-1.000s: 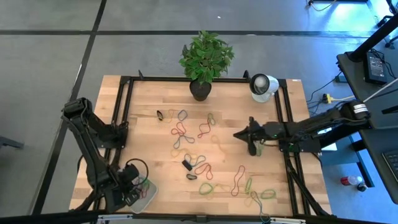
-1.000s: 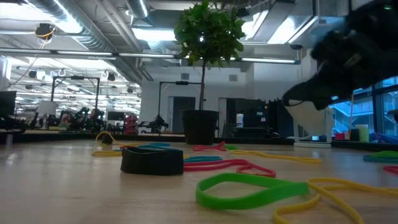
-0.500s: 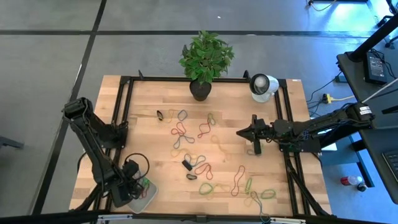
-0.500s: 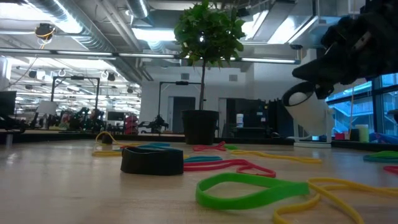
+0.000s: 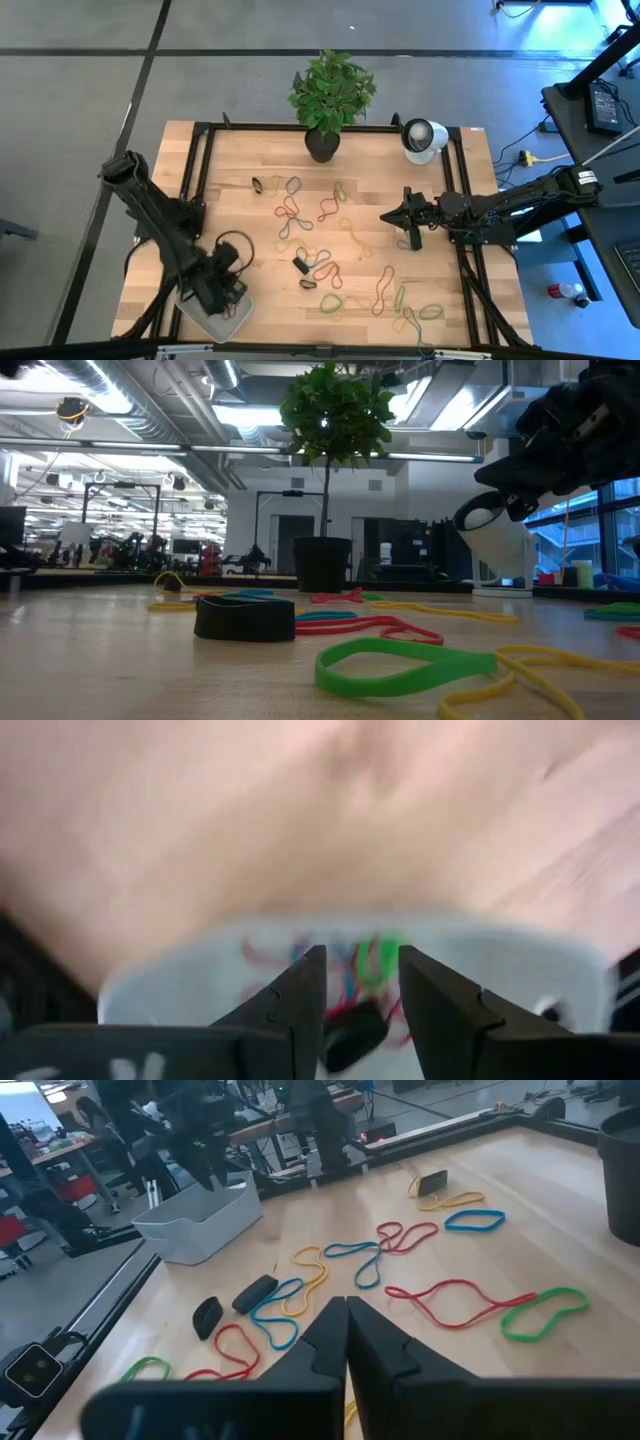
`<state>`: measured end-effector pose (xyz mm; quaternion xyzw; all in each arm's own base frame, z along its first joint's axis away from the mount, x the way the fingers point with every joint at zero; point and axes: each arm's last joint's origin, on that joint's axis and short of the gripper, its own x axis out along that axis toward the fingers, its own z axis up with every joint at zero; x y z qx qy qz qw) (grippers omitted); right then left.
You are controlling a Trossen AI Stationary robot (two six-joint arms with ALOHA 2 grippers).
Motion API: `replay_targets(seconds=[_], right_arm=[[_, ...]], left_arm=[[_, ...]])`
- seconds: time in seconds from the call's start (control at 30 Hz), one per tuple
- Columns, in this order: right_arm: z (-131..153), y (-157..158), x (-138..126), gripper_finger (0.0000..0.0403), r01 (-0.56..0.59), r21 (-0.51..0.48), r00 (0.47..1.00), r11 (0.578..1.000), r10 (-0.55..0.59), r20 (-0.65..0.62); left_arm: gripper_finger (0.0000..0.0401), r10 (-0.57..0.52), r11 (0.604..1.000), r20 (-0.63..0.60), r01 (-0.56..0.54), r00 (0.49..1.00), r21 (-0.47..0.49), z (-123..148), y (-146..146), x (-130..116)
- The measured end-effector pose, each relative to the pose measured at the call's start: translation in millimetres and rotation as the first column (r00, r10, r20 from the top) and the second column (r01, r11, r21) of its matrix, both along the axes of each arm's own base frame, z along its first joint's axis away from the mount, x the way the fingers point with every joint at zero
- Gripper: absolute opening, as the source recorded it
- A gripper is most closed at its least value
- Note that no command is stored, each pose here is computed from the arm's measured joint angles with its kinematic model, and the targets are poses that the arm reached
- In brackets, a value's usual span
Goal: Pick and place rubber bands into bin
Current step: Put the blue rubber band into the gray bin
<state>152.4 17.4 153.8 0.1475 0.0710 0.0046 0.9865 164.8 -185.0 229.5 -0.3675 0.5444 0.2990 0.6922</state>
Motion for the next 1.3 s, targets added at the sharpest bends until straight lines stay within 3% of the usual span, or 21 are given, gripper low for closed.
replay_targets(seconds=[0.27, 0.5, 0.73, 0.93, 1.3], right_arm=[[-0.1, 2.6, -0.3, 0.0011, -0.016, -0.005, 1.0, 1.0, 0.016, -0.001], [-0.7, 3.4, -0.4, 0.0004, -0.035, -0.096, 0.999, 0.995, 0.035, -0.006], [-2.0, 4.2, -0.6, 0.0002, -0.073, -0.131, 0.997, 0.989, 0.071, -0.02], [-4.1, 5.2, 2.4, 0.0002, -0.099, -0.118, 0.985, 0.988, 0.081, -0.149], [-2.4, 5.5, 4.7, 0.0005, -0.108, -0.141, 0.981, 0.984, 0.083, -0.175]], left_arm=[[0.0092, -0.093, 0.984, 0.109, 0.075, 0.99, 0.164, 23.7, 64.9, 32.6], [0.0097, -0.173, 0.942, 0.038, 0.154, 0.984, 0.297, 28.3, 129.9, 56.3], [0.011, -0.164, 0.944, -0.068, 0.177, 0.984, 0.28, 21.3, 187.6, 67.8], [0.0119, -0.19, 0.943, -0.163, 0.226, 0.968, 0.244, 8.3, 226.2, 72.7], [0.0149, -0.219, 0.943, -0.286, 0.278, 0.933, 0.185, -18.8, 261.0, 80.5]])
